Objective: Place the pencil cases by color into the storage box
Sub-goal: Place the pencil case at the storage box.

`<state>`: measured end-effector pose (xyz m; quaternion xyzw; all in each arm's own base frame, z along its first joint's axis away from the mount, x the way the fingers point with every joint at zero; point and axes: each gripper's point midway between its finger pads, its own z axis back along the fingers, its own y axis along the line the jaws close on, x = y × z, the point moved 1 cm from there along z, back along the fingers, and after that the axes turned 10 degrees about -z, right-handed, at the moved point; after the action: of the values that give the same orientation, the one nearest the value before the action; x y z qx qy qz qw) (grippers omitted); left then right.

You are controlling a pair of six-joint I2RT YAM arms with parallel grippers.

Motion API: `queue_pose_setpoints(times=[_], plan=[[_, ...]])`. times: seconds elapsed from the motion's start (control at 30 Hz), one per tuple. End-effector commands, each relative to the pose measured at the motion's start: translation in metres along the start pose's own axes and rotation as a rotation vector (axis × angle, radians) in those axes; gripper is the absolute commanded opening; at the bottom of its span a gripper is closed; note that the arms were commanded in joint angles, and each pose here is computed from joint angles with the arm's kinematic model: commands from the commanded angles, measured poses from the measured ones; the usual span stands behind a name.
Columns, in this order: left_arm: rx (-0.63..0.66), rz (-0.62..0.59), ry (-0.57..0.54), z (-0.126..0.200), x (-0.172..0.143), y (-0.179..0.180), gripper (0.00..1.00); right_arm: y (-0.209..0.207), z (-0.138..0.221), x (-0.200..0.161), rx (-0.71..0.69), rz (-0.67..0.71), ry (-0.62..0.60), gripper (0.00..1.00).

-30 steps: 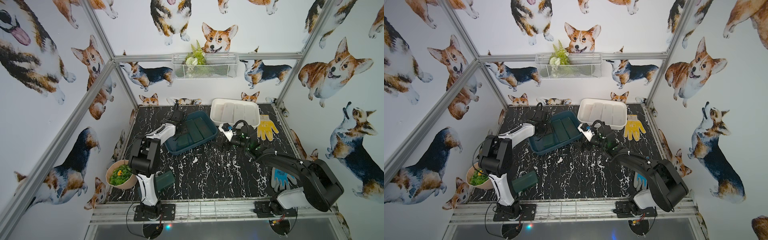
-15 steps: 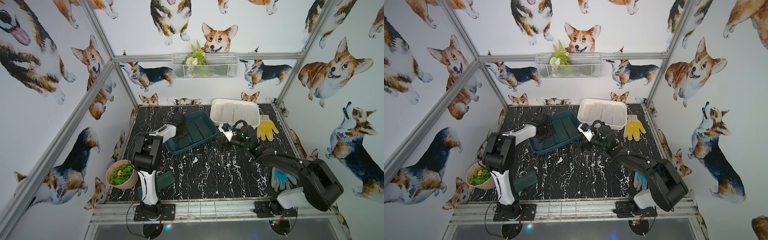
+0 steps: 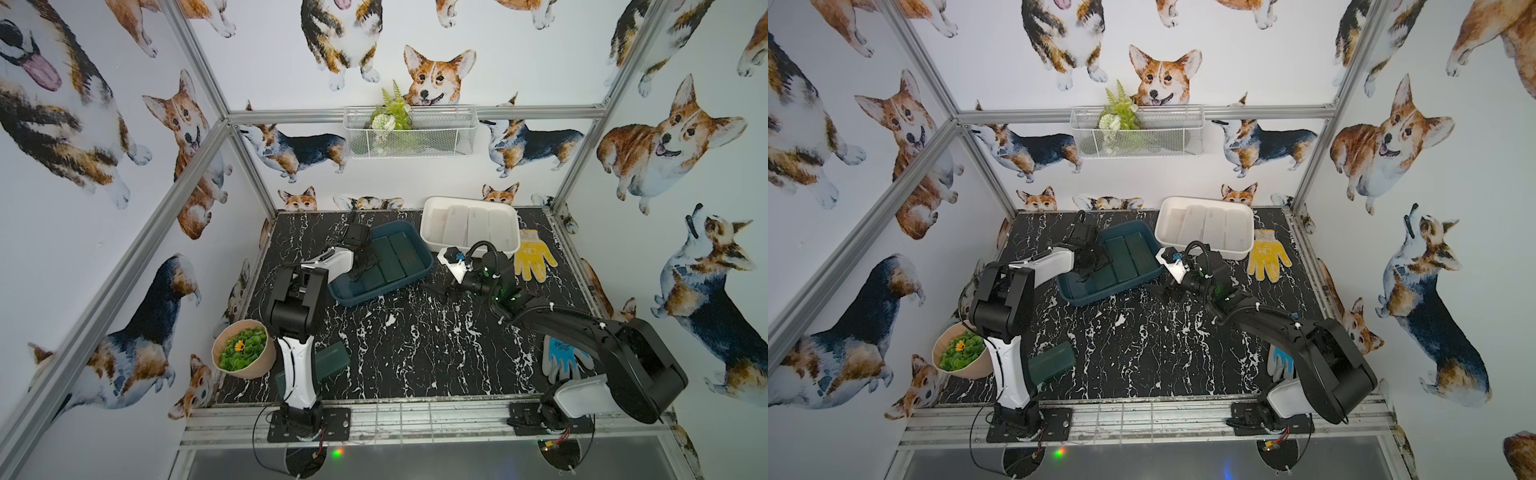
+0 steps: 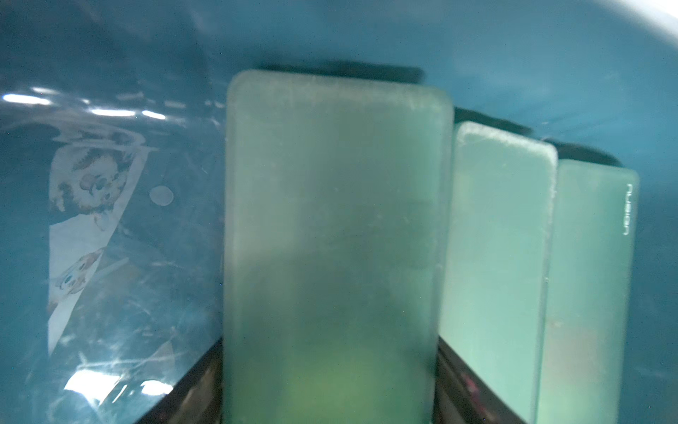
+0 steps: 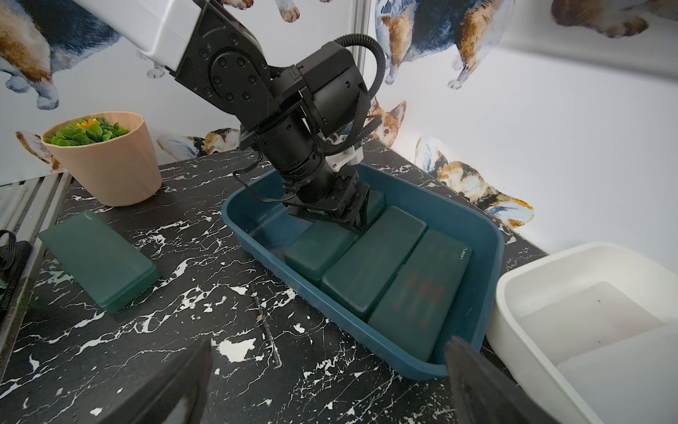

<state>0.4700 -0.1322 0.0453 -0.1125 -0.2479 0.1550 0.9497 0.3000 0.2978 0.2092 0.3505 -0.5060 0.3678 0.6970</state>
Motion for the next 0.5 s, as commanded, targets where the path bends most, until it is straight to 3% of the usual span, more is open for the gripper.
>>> queue_pose_setpoints(times=[0.0,0.47], plan=[[-0.063,0.013,-0.009,0.007,0.005,-0.014,0.93,-0.003,-0.003,0.006,0.005,0.03,-0.021,1.0],[-0.034,-0.135,-0.029,0.046,0.002,-0.008,1.0,-0.005,-0.007,-0.001,0.017,0.016,-0.004,1.0]])
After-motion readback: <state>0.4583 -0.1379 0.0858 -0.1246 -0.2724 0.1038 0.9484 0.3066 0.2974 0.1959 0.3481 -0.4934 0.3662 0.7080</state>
